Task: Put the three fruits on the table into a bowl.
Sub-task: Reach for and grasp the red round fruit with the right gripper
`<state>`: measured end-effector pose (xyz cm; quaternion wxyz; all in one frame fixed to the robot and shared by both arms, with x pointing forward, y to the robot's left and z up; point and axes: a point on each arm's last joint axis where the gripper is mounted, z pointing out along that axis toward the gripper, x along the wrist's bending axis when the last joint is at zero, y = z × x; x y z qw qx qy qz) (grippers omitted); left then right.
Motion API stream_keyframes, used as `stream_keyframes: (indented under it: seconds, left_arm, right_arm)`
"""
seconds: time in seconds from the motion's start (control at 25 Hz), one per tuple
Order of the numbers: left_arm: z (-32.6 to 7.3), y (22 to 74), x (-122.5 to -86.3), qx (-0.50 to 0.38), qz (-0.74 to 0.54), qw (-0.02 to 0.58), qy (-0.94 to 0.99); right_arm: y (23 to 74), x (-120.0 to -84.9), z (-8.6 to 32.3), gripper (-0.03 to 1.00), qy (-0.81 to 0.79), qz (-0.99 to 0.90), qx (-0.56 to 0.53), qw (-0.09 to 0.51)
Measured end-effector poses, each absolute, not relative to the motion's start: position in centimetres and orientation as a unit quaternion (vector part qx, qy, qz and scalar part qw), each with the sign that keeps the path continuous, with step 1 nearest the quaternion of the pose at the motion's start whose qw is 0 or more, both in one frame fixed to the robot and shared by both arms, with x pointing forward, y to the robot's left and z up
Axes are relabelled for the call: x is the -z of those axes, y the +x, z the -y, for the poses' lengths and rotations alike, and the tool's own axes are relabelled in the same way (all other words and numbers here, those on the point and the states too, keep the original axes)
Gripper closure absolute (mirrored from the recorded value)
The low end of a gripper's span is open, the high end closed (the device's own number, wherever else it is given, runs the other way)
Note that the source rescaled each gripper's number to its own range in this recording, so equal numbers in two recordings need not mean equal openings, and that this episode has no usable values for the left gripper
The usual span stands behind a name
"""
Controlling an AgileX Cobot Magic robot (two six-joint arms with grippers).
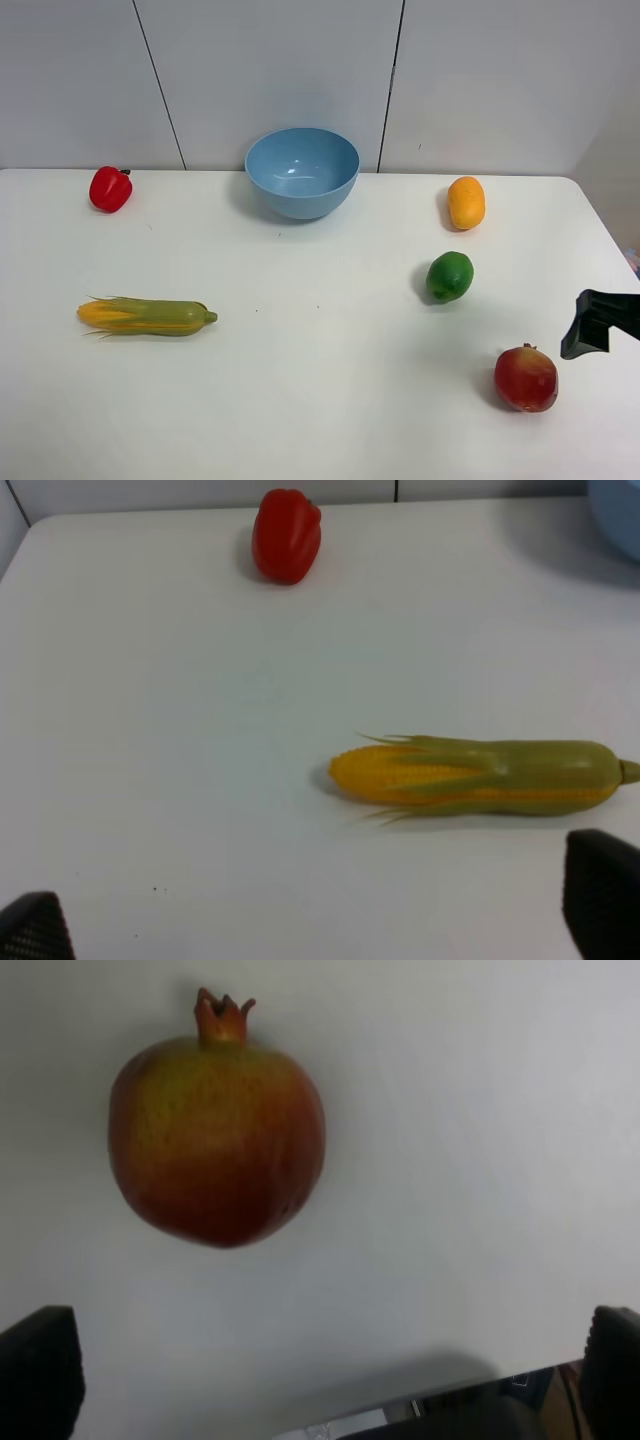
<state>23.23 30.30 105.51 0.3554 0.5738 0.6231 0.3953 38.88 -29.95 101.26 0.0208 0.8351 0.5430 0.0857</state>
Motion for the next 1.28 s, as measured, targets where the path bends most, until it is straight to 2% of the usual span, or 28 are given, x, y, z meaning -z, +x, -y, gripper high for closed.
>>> stream_keyframes:
  seconds: [0.32, 0.6, 0.96, 1.28]
  left_arm:
    - [-30.3, 23.2, -105.5, -0.395, -0.623, 0.356, 0.574]
    - [-30.3, 23.2, -105.5, -0.395, -0.623, 0.356, 0.574]
    - [-30.3, 23.2, -105.5, -0.395, -0.623, 0.355, 0.574]
    - [-30.3, 23.2, -105.5, -0.395, -0.623, 0.355, 0.574]
  right_arm:
    - [41.9, -98.4, 30.0, -0.03, 0.826, -0.56, -0.062, 0.004]
    - [43.5, -96.4, 28.3, -0.03, 0.806, -0.589, -0.058, -0.007]
    - [44.2, -94.3, 27.9, -0.03, 0.81, -0.586, -0.022, -0.034]
    - [45.3, -92.4, 27.7, -0.03, 0.808, -0.588, -0.017, -0.033]
